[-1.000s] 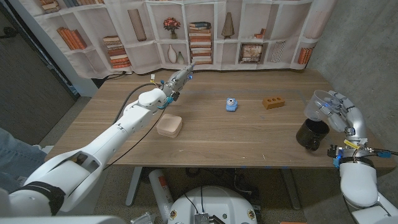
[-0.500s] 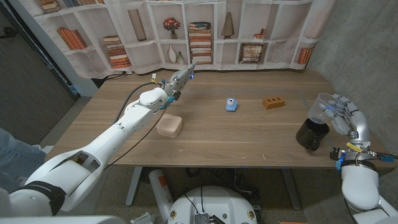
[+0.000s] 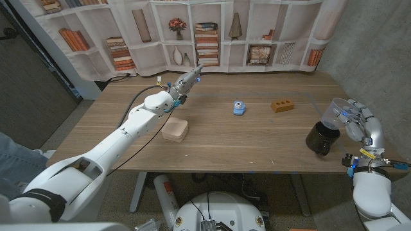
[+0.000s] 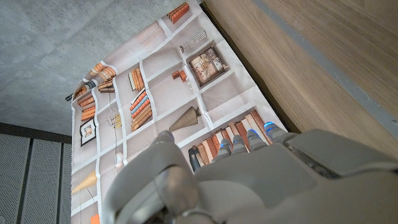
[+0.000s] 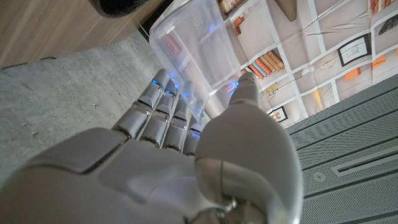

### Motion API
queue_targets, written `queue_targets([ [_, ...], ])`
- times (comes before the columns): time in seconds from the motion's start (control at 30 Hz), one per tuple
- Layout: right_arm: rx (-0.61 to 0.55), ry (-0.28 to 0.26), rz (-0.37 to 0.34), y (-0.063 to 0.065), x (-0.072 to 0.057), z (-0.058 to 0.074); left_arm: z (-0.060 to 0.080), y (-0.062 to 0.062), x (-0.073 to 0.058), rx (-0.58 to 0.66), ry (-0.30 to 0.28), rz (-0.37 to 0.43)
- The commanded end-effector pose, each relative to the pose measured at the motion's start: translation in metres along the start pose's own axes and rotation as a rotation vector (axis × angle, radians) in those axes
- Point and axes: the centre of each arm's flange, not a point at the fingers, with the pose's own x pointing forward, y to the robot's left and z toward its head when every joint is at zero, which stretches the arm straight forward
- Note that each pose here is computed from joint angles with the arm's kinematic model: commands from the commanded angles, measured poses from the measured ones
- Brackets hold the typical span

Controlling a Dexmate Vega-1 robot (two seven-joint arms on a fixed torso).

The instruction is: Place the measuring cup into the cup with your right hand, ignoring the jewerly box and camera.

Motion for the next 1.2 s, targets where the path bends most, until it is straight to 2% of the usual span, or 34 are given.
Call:
queue_targets([
  [0.03,0.014,0.015,-0.018,0.003,0.002,-0.007,-0.001,0.001,-0.005,-0.001,-0.001,0.006],
  [0.5,-0.001,0.049,-0.004,0.004,-0.006,-0.011,-0.005,0.005,-0.007,-0.011,0.006,0.013],
  [0.87,0.002,0.069,-0.016,0.002,-0.014,-0.014,-0.005,0.0,-0.001,-0.009,0.002,-0.006],
  [1.2,0.015,0.081,-0.027,0.005,-0.017,-0.023,-0.004,-0.003,0.001,-0.005,0.003,-0.013],
])
